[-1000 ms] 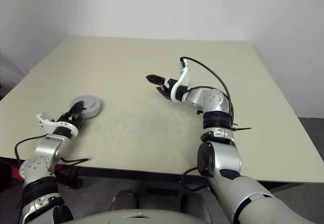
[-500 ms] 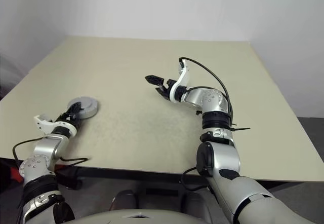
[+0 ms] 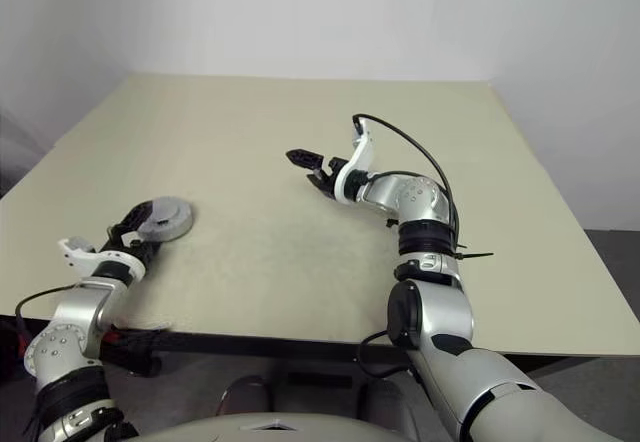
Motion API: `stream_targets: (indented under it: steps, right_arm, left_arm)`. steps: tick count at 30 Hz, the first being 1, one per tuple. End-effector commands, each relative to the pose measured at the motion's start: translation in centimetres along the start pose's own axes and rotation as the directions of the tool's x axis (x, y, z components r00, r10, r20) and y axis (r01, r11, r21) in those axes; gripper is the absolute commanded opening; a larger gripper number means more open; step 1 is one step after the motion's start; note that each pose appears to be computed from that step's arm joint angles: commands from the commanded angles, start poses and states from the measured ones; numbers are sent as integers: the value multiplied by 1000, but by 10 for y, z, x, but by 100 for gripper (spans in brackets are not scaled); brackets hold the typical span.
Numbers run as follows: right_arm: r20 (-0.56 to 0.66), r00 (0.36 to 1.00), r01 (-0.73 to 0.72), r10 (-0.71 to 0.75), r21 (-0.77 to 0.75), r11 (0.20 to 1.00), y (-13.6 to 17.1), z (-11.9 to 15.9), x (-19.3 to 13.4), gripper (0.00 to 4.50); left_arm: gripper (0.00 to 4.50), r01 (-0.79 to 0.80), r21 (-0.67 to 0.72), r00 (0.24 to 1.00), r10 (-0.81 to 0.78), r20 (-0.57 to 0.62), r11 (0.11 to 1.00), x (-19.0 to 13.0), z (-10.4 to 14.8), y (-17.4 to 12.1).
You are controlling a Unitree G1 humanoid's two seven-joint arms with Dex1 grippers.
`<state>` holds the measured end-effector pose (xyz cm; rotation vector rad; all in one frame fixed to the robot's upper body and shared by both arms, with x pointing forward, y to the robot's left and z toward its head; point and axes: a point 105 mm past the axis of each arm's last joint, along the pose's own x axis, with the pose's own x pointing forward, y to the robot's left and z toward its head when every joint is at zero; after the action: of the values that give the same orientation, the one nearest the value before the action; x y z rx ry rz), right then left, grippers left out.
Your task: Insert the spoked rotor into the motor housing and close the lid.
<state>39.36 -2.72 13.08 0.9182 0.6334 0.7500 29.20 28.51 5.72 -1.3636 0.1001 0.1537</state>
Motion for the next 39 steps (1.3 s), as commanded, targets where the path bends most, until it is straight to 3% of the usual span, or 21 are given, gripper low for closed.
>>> stream_targets:
  steps: [1,10,15,19,23,27,31,35,39]
  right_arm:
    - [12,1000,-25,26,-19,999,9,5,-1,450]
    - [2,1000,0,0,-41,999,3,5,-1,450]
    - [-9,1000,16,-19,-228,974,-12,3,-11,450]
    - [13,999,39,-37,-356,934,-31,8,-24,450]
    - [-10,999,-33,32,-452,891,-31,9,-37,450]
    - [-73,990,-140,120,-515,845,-27,7,-54,450]
    - [-166,976,-215,138,-666,714,-34,5,-81,450]
    - [-311,939,-332,146,-715,615,-42,-12,-110,450]
    - [-388,906,-406,171,-677,614,-44,-22,-131,450]
  left_arm:
    - [448,-96,-21,991,94,-93,995,-22,-21,20]
    - [448,-160,-29,952,146,-268,987,-59,-53,32]
    - [448,106,261,861,43,-506,960,-47,-108,-18]
    - [448,280,248,798,-81,-597,927,-32,-118,-55]
    - [448,423,400,757,-75,-649,813,-23,-121,-71]
    - [448,532,521,763,-111,-636,668,-12,-115,-84]
    - [448,570,666,788,-89,-610,482,0,-106,-78]
    - [448,610,657,761,-96,-642,442,3,-109,-77]
    - [448,636,657,750,-125,-649,405,5,-116,-84]
